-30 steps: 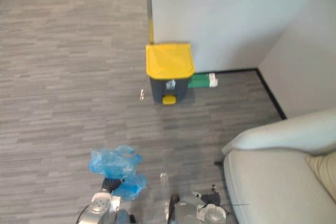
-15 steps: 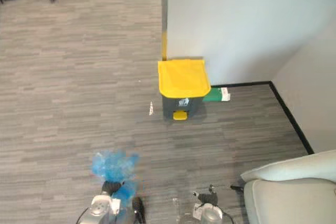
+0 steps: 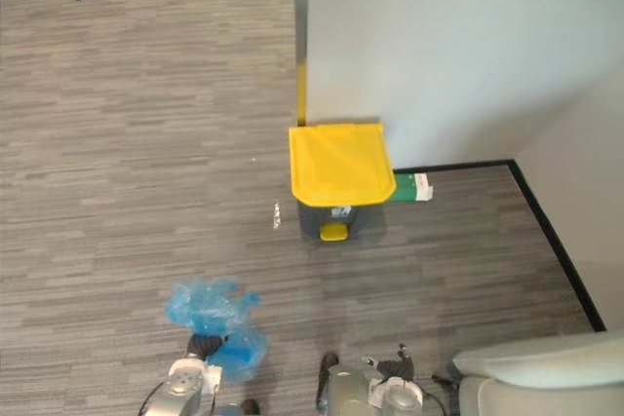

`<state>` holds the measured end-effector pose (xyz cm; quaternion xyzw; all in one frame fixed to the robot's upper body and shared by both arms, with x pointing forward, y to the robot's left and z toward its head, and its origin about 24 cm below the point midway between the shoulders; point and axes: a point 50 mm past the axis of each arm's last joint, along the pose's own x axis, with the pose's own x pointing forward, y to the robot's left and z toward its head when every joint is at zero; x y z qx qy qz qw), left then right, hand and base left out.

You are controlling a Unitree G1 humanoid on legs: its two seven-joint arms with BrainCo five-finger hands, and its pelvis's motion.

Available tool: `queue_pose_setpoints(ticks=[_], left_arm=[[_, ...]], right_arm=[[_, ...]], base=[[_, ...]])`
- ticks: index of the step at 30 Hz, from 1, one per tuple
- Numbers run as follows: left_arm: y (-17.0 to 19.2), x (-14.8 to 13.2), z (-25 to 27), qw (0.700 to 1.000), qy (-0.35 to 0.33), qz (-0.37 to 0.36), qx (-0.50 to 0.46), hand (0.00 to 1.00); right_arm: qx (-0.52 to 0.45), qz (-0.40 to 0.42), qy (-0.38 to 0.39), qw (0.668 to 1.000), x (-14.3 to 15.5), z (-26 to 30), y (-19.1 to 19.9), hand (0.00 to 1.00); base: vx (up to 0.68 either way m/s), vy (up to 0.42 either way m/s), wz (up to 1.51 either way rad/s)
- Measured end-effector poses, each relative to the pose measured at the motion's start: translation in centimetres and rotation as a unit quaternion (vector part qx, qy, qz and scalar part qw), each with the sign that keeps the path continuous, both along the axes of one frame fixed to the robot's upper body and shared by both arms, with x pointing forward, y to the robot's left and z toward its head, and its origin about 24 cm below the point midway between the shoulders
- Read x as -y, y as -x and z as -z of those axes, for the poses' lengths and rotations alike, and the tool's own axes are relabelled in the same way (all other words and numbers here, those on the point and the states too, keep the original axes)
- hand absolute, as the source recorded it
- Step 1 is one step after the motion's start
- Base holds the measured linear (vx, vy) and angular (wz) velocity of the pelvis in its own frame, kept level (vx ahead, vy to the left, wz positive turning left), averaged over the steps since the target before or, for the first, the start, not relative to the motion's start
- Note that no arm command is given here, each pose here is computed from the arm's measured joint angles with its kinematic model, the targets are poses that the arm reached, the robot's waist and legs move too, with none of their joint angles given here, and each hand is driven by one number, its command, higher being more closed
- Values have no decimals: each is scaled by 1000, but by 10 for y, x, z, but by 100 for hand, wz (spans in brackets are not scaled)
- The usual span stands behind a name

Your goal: Gather rubbish on tea table into small bin, then transfer packed bag to large trash can.

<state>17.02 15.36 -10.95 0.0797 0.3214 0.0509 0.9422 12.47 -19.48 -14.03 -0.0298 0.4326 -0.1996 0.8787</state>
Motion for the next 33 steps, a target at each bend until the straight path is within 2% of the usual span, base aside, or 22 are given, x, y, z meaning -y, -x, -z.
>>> queue_pose_setpoints(ticks=[3,8,11,19,26,29,31,33], left_arm=[[-1,9,-2,1000,17,0,6,100],[3,7,3,1000,17,-11,-9,100],[2,-7,3,1000,-5,-7,-12,100],[28,-15,18,998,-22,2,-63,100],[15,-30,14,997,-45,0,-55,100],[6,-10,13,999,-20,7,-46,100],[-11,-5,6,999,-18,17,-20,100],[-28,-4,-3,999,-22,22,3,100]], right_arm=[[10,-2,0,1000,0,-3,-6,0],[1,21,-1,1000,4,-1,-3,0],[-6,23,-21,1000,-9,2,1,0],[1,14,-4,1000,1,-1,-5,0],[9,6,0,1000,1,-3,-17,0],[27,11,24,999,20,-11,-29,0],[-1,48,30,998,34,-5,-4,0],[-33,65,16,997,31,2,12,0]], base=[[269,92,-34],[277,204,-24],[210,126,-1],[138,101,-36],[325,-94,12],[318,-132,-12],[223,-168,67],[247,-199,65]])
